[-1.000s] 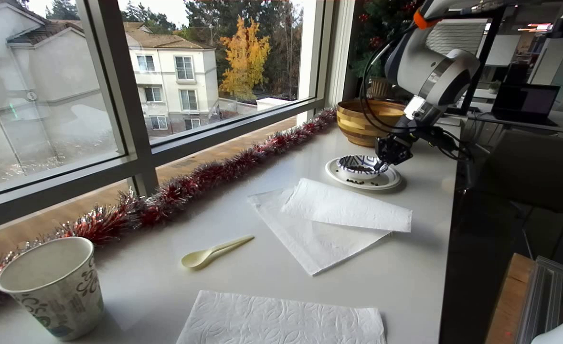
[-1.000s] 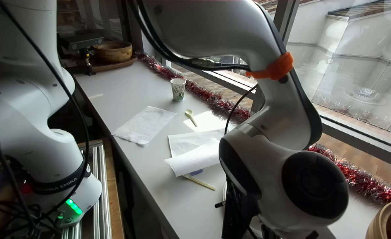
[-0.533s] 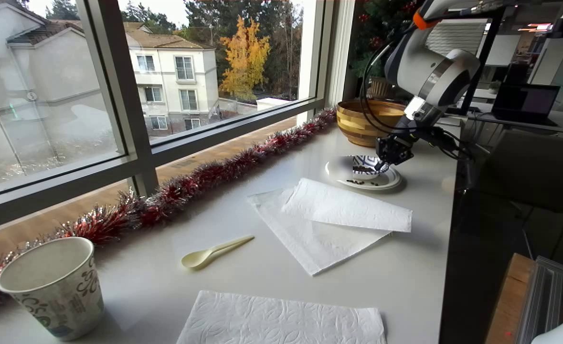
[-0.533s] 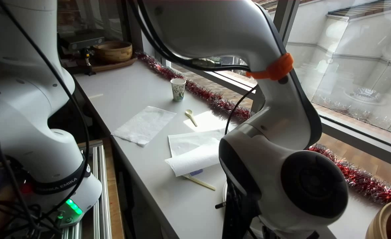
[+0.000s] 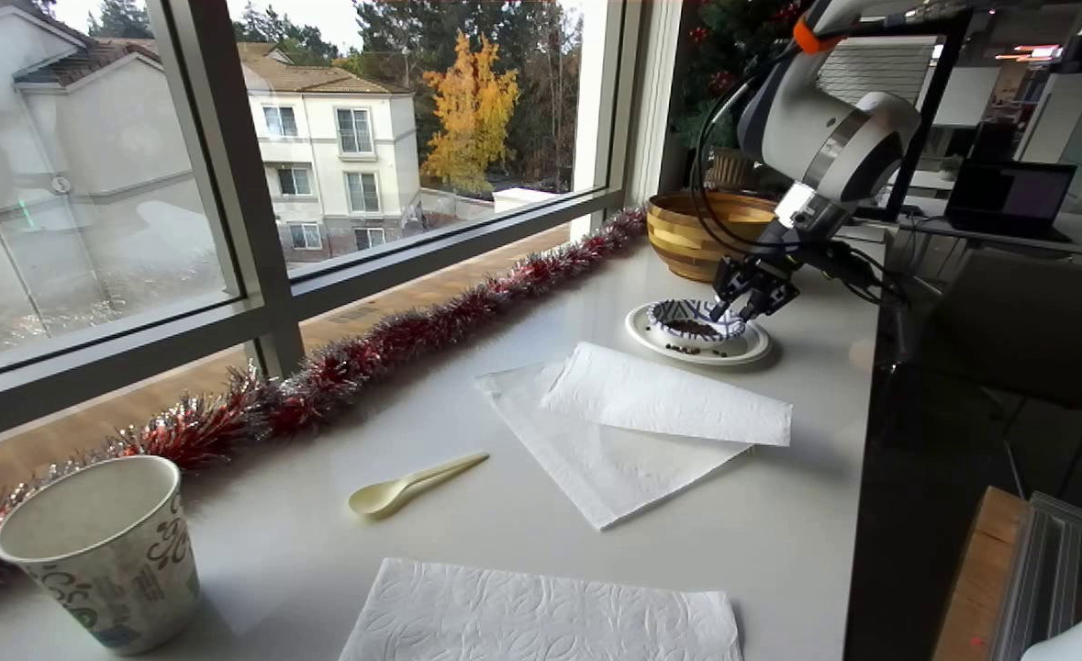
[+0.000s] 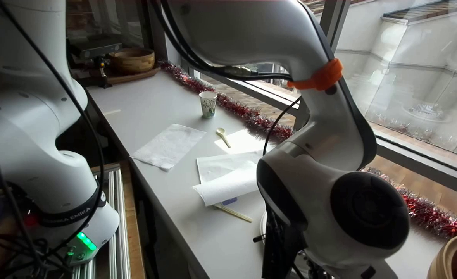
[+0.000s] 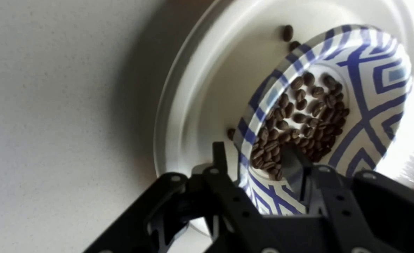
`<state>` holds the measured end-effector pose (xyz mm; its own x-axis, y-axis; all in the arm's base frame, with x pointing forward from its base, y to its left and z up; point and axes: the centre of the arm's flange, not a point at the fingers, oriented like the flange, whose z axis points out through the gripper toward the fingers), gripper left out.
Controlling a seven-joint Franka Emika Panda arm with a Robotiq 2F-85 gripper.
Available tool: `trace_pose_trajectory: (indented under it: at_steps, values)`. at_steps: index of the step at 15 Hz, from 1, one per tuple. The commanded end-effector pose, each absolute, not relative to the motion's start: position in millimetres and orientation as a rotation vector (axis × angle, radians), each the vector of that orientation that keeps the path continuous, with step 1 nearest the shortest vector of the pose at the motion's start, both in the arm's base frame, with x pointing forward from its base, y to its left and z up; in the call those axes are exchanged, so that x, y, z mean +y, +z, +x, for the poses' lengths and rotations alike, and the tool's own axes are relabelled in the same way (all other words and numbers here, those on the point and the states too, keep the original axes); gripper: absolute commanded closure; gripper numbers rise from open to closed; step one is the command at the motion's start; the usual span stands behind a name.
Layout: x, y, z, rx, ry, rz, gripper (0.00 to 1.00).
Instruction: Put the bowl on the white plate
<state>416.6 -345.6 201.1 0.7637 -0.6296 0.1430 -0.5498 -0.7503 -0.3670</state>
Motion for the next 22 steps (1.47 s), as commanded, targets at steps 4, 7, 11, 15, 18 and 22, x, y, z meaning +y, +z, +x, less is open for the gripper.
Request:
trace_pose_trajectory:
  at_steps: [4, 7, 11, 15, 18, 22]
  values:
    - [-341, 269, 390, 0.816, -0.236, -2.852, 0.01]
    - [-329, 314, 382, 0.584, -0.208, -3.004, 0.0]
    - [-294, 377, 399, 0.208, -0.245, -3.152, 0.0]
    - [-236, 428, 436, -0.114, -0.321, -3.197, 0.0]
    - [-177, 458, 467, -0.134, -0.307, -3.172, 0.0]
    - [-103, 478, 501, 0.12, -0.321, -3.128, 0.0]
